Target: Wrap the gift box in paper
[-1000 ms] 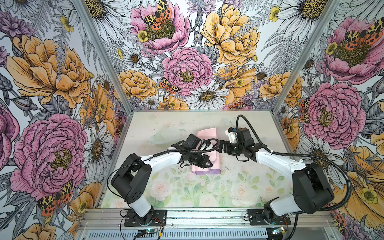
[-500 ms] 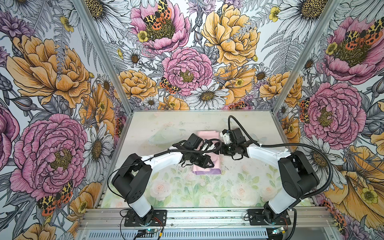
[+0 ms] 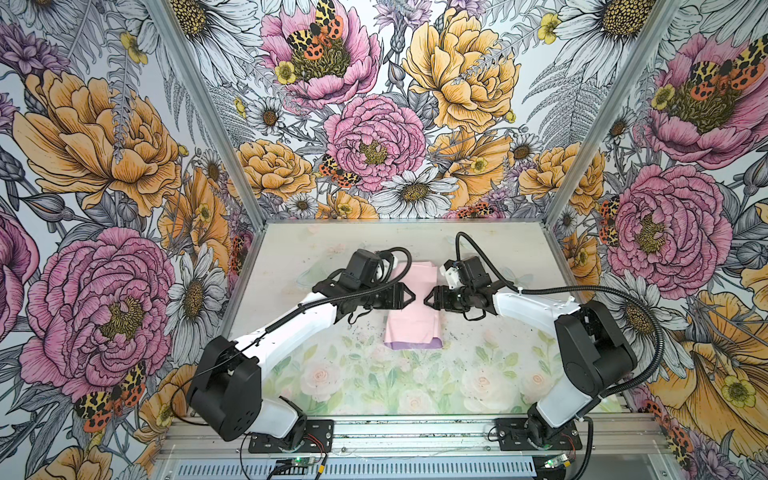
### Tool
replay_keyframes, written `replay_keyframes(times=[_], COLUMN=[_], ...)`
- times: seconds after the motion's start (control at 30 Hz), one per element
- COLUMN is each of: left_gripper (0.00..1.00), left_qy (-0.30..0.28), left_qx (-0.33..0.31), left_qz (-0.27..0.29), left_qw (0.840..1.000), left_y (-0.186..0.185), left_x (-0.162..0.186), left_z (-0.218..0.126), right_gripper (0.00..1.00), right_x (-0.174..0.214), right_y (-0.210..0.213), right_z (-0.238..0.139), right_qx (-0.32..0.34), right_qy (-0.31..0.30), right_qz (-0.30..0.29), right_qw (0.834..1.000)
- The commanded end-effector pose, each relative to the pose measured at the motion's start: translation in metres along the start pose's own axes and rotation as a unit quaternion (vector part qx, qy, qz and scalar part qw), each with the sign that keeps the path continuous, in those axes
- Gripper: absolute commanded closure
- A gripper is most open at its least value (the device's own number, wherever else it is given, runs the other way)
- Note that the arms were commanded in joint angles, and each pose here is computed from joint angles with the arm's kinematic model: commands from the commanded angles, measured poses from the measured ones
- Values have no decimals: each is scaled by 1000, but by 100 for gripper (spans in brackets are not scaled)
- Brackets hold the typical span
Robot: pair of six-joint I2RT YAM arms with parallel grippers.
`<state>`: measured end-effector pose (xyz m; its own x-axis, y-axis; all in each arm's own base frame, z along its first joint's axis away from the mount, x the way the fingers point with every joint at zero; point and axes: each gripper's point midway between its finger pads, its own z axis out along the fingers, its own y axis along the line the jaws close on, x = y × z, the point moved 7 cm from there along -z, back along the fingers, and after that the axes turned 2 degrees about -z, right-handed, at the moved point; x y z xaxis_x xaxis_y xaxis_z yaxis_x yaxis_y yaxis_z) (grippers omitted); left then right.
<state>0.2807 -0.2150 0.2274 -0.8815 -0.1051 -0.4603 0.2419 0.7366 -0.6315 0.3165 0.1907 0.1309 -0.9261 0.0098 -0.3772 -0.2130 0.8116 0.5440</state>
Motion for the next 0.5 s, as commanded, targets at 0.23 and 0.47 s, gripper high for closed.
replay_keyframes(times=[0.23,0.47], left_gripper=[37,38], left_qy=[-9,-6], left_qx=[-69,-62], left_qz=[-124,-133], left_qw=[990,989], left_y=[54,49], left_x=[-1,-5], left_z=[35,61], right_gripper=[36,34], right_x=[-13,-17], right_y=[6,9], right_z=[-5,-7], right_qx=[1,-12], right_qy=[-12,-12], right_qz=[0,18], right_qw=[1000,1000])
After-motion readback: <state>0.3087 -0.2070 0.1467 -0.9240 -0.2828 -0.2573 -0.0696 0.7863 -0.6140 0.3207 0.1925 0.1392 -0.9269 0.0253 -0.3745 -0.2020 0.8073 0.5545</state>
